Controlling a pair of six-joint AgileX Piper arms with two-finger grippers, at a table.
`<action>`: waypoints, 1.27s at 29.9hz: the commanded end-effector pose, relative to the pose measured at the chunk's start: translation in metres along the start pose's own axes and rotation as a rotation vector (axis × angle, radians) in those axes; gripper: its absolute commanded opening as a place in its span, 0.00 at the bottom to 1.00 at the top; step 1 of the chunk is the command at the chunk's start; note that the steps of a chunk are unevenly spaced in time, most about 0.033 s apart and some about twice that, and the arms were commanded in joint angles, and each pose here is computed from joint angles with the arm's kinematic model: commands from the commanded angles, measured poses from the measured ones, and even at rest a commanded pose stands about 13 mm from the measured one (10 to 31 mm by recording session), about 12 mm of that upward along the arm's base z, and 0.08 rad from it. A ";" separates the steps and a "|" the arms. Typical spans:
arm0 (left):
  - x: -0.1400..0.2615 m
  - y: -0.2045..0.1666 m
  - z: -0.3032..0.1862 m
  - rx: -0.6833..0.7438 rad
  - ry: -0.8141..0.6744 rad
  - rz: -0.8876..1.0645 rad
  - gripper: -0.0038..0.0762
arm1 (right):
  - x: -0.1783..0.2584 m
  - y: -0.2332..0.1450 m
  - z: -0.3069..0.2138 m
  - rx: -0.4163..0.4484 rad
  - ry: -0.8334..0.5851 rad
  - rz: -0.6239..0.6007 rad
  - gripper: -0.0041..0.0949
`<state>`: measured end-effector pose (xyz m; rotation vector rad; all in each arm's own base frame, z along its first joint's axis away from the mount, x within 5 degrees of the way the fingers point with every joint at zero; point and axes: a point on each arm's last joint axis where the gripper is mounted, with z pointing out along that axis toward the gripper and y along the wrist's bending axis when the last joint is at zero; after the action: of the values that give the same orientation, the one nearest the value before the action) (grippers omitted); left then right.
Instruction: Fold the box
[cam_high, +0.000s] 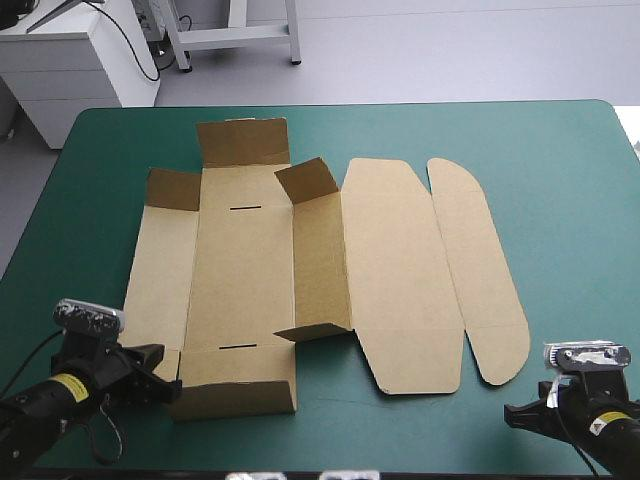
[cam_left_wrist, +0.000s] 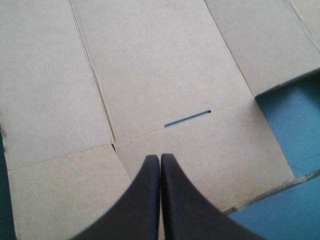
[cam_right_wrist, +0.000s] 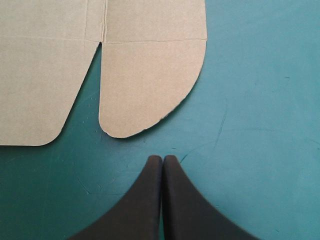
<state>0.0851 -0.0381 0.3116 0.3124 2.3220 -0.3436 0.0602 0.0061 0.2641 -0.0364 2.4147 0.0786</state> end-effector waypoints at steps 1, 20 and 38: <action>-0.039 -0.003 0.000 0.002 -0.066 -0.011 0.04 | -0.009 0.000 -0.004 -0.002 -0.061 -0.001 0.02; -0.125 0.060 0.075 -0.129 0.095 -0.253 0.04 | -0.009 0.000 -0.004 -0.002 -0.059 -0.001 0.02; -0.081 0.175 0.054 -0.012 0.139 -0.559 0.04 | -0.009 0.000 -0.004 -0.002 -0.059 -0.001 0.02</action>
<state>0.2324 0.0928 0.2980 -0.3525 2.6032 -0.4820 0.0602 0.0062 0.2641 -0.0359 2.4144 0.0809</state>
